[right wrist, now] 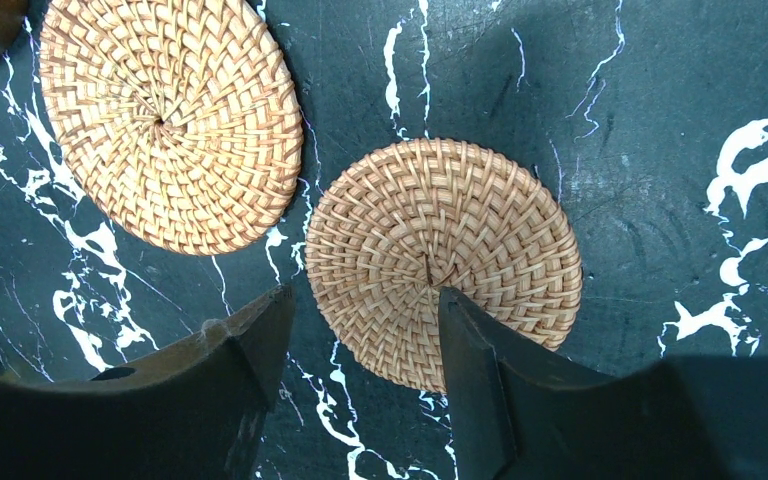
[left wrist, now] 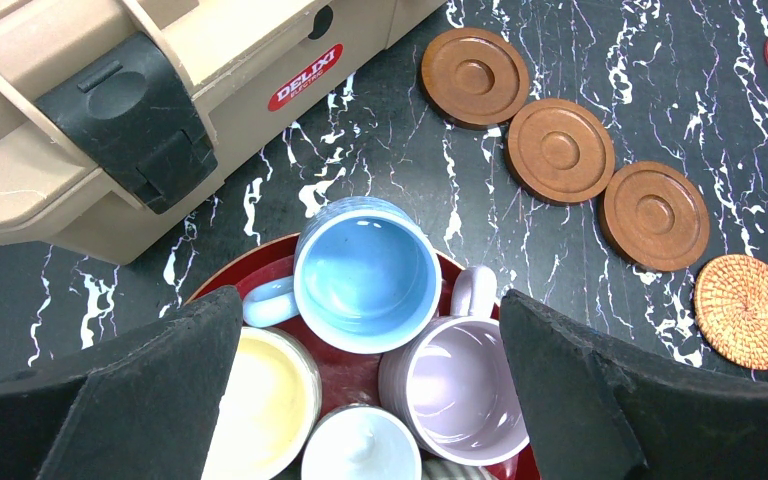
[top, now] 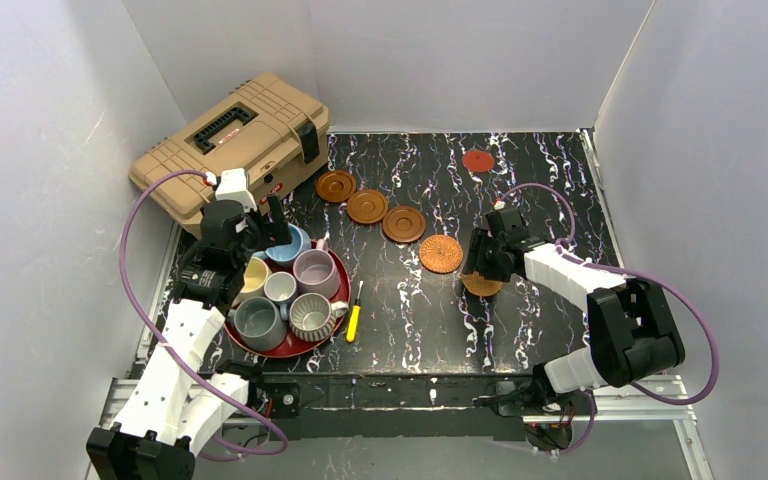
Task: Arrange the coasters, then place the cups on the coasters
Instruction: Move the coaster to the center of the board.
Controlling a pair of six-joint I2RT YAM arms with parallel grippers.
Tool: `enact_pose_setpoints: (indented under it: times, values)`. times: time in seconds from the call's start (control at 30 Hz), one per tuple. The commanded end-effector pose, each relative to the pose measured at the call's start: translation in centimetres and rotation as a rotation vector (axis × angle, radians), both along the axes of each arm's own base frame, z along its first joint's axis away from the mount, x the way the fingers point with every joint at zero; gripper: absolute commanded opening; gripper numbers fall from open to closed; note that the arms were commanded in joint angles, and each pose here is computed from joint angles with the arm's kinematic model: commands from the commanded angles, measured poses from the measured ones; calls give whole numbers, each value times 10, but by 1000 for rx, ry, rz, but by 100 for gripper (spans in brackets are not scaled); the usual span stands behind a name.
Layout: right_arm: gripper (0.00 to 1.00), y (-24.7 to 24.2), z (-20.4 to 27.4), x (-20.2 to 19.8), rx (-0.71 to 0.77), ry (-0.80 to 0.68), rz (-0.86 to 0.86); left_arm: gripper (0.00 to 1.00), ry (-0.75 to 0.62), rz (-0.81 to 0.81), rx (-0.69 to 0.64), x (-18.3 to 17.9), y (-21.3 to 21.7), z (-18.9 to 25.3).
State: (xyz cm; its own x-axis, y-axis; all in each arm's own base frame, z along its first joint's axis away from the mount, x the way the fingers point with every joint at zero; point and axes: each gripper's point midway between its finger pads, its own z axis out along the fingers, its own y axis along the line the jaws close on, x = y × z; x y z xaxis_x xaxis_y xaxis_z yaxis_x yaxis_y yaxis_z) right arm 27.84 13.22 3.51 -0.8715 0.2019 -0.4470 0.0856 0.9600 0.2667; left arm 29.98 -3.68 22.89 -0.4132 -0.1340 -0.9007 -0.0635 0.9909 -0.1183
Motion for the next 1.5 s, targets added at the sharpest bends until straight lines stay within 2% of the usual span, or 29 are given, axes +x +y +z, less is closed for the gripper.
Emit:
enact_pose_setpoints:
  times: [0.0,1.47]
  values:
    - [63,1,9,8,22,-44,-22,99,-12,3,-3,0,1,8]
    - [63,4,-4,11,35,-35,-29,99,-13,6,1,0,2,8]
